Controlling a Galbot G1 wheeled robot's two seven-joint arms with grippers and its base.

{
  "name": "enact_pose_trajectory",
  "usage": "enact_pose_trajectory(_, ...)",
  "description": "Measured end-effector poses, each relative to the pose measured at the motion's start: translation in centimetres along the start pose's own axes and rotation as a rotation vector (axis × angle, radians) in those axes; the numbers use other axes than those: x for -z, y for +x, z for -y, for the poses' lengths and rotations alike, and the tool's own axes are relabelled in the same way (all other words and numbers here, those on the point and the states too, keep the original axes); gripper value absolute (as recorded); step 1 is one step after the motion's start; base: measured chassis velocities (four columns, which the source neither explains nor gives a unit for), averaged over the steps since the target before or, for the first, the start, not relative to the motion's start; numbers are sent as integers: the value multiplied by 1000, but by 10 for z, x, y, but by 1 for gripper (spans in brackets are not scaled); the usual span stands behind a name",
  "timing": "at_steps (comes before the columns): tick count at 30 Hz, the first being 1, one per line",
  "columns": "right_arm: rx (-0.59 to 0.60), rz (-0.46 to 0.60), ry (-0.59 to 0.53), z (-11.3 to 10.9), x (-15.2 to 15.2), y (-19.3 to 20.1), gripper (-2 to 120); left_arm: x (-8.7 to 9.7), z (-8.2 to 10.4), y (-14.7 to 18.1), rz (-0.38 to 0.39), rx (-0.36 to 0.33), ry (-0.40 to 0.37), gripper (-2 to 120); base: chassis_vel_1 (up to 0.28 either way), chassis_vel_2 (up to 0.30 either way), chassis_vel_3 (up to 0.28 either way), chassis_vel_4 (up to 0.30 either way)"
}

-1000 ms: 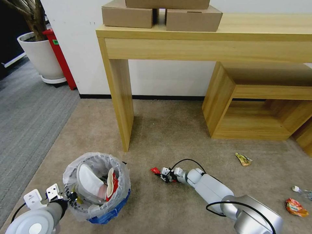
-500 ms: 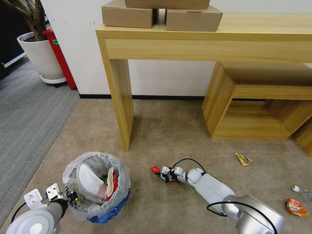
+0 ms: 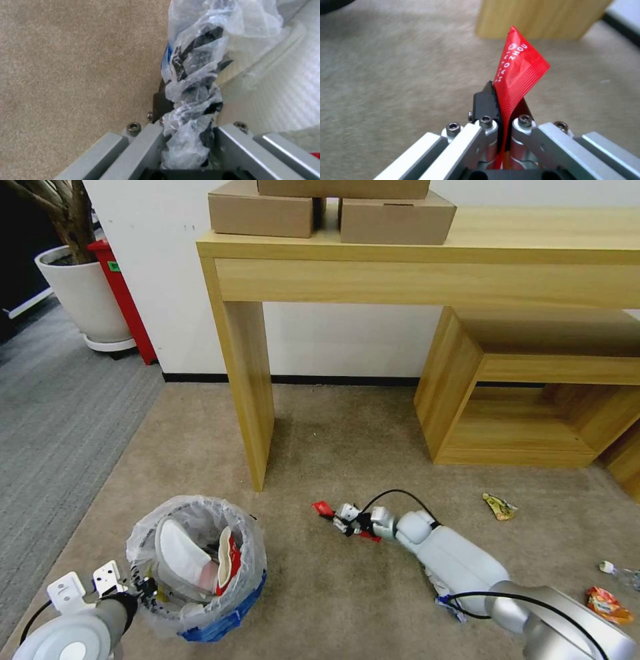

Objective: Pick up the trash bin and place the garbage on the floor into it.

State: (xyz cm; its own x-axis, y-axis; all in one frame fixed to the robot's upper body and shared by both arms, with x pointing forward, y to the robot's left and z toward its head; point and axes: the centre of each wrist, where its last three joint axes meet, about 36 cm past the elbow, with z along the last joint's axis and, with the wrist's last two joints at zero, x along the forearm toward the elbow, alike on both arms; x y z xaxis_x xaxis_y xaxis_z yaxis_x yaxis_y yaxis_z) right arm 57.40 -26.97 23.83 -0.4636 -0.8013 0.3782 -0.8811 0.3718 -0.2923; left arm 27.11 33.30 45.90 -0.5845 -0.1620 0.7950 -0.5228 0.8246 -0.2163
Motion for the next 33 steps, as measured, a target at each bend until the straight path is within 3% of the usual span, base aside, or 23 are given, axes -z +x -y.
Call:
enact_pose_trajectory(2, -53, 69, 25, 25, 10, 28, 0, -1, 0, 0, -3, 1, 2, 0, 0, 0, 0, 0)
enact_pose_trajectory(4, -70, 95, 26, 32, 16, 35, 0, -2, 0, 0, -4, 0, 3, 0, 0, 0, 0, 0)
enact_pose_trajectory(7, -141, 228, 4, 49, 45, 58, 0, -3, 1, 0, -6, 0, 4, 0, 0, 0, 0, 0)
enact_pose_trajectory(15, -150, 431, 2, 55, 114, 58, 0, -5, 1, 0, -10, 0, 5, 0, 0, 0, 0, 0)
enact_pose_trajectory(17, -93, 565, -56, 38, 156, 40, 0, -3, 3, 4, -11, -11, 6, 0, 0, 0, 0, 0)
enact_pose_trajectory(18, -93, 565, -56, 38, 156, 40, 0, -3, 3, 4, -11, -11, 6, 0, 0, 0, 0, 0)
enact_pose_trajectory(22, 12, 690, -169, -9, 200, -3, 0, 3, 4, 13, -15, -8, -4, 0, 0, 0, 0, 0)
enact_pose_trajectory(23, 12, 690, -169, -9, 200, -3, 0, 3, 4, 13, -15, -8, -4, 0, 0, 0, 0, 0)
enact_pose_trajectory(26, 106, 735, -198, -51, 219, -44, 0, 11, 6, 22, -22, -8, -19, 0, 0, 0, 0, 0)
enact_pose_trajectory(33, 202, 793, -289, -95, 239, -88, 0, 15, 7, 25, -54, -16, -23, 0, 0, 0, 0, 0)
